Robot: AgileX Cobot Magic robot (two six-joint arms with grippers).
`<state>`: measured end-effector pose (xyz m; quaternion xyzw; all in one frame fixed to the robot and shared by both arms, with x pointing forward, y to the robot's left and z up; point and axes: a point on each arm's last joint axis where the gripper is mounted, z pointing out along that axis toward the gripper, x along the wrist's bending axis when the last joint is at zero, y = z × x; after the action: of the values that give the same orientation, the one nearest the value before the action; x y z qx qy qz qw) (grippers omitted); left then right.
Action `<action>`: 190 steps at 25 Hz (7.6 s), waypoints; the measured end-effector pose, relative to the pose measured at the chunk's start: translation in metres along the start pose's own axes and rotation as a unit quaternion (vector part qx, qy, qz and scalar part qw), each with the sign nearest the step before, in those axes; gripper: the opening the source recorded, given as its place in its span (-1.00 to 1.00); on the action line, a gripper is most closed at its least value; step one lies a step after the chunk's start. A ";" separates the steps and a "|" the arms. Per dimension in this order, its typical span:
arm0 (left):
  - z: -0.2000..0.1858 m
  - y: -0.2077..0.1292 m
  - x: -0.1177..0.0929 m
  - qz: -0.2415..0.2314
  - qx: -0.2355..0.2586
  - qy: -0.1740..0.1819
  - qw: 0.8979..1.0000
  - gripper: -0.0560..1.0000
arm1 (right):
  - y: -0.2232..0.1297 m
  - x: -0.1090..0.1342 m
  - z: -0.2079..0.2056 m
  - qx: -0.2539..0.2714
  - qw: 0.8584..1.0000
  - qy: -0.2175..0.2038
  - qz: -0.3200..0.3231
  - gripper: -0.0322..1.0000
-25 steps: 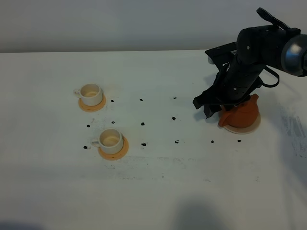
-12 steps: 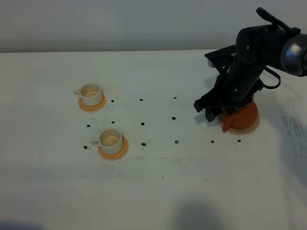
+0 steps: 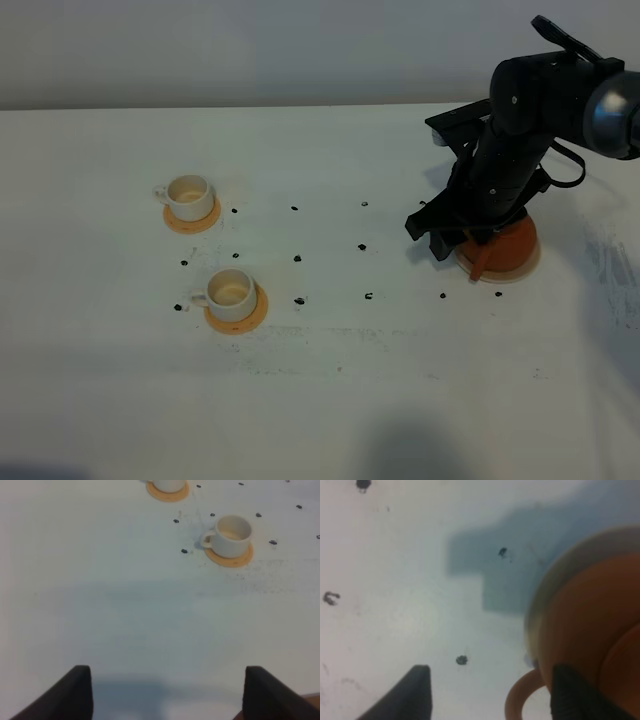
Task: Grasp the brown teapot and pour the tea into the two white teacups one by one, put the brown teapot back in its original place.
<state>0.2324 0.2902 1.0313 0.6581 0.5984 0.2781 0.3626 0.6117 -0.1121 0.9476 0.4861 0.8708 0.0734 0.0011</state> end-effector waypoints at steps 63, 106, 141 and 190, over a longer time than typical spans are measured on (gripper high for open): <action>0.000 0.000 0.000 0.000 0.000 0.000 1.000 0.23 | -0.051 0.027 0.013 -0.108 0.994 0.000 -0.016 0.04; 0.000 0.000 0.000 0.000 0.000 0.000 1.000 0.23 | -0.057 0.014 0.013 -0.079 0.995 -0.015 0.063 0.04; 0.000 0.000 0.000 0.000 0.000 0.000 1.000 0.23 | -0.066 0.019 -0.019 -0.081 0.993 -0.043 0.078 0.04; 0.000 0.000 0.000 0.000 0.000 0.000 1.000 0.23 | -0.062 -0.045 0.000 -0.078 0.987 -0.061 0.130 0.04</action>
<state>0.2324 0.2902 1.0313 0.6581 0.5984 0.2781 0.3626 0.5832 -0.1825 0.9370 0.5970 0.7902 0.1110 0.0824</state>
